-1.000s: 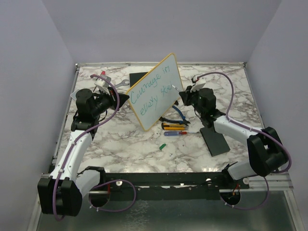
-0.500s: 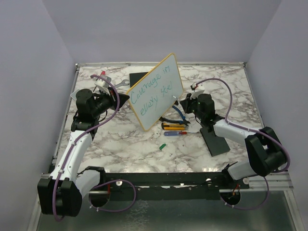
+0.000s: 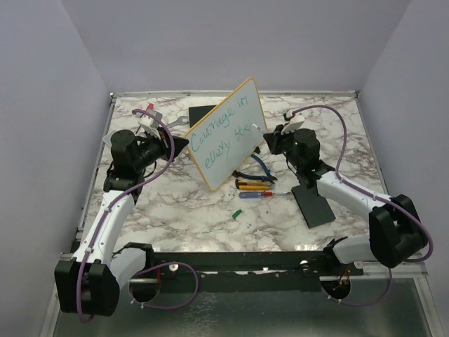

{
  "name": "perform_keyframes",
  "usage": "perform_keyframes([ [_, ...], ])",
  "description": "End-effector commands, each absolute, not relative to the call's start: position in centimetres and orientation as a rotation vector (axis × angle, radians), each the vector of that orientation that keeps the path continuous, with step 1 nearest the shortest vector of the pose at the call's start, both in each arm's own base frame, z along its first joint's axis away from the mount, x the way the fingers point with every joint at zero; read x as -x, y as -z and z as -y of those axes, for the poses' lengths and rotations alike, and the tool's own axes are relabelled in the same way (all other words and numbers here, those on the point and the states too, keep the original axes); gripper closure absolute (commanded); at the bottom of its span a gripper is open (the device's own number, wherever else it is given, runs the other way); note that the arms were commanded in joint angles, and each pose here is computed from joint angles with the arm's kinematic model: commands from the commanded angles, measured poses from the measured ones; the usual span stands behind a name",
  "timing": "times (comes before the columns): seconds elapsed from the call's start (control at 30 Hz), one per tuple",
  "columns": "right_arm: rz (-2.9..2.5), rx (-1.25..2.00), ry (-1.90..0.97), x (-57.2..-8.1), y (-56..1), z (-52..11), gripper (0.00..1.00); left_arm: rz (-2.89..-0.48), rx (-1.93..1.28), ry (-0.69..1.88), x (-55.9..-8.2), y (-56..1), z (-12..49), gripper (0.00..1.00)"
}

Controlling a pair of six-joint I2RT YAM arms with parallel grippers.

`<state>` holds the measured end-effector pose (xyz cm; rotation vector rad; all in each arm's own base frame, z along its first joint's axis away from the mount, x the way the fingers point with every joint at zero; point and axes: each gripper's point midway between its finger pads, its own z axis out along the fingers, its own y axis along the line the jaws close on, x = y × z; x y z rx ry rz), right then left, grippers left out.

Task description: Write a sentence on the whiteboard

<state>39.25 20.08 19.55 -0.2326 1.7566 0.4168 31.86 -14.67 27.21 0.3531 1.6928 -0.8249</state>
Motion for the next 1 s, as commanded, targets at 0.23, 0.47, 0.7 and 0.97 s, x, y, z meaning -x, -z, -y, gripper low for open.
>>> perform_keyframes([
  [0.23, -1.668, 0.245, -0.415, -41.6, -22.7, -21.2, 0.99, -1.662, -0.389, 0.821, -31.4, -27.8, 14.9, 1.0],
  [0.47, -1.677, 0.254, -0.417, -41.9, -22.1, -21.5, 0.99, -1.667, -0.386, 0.822, -31.5, -27.6, 14.9, 1.0],
  [0.7, -1.682, 0.244, -0.394, -42.4, -21.7, -21.4, 0.99, -1.668, -0.386, 0.823, -31.5, -27.6, 14.9, 1.0],
  [0.97, -1.682, 0.214, -0.357, -43.2, -21.7, -21.0, 0.99, -1.667, -0.388, 0.823, -31.5, -27.6, 14.9, 1.0],
])
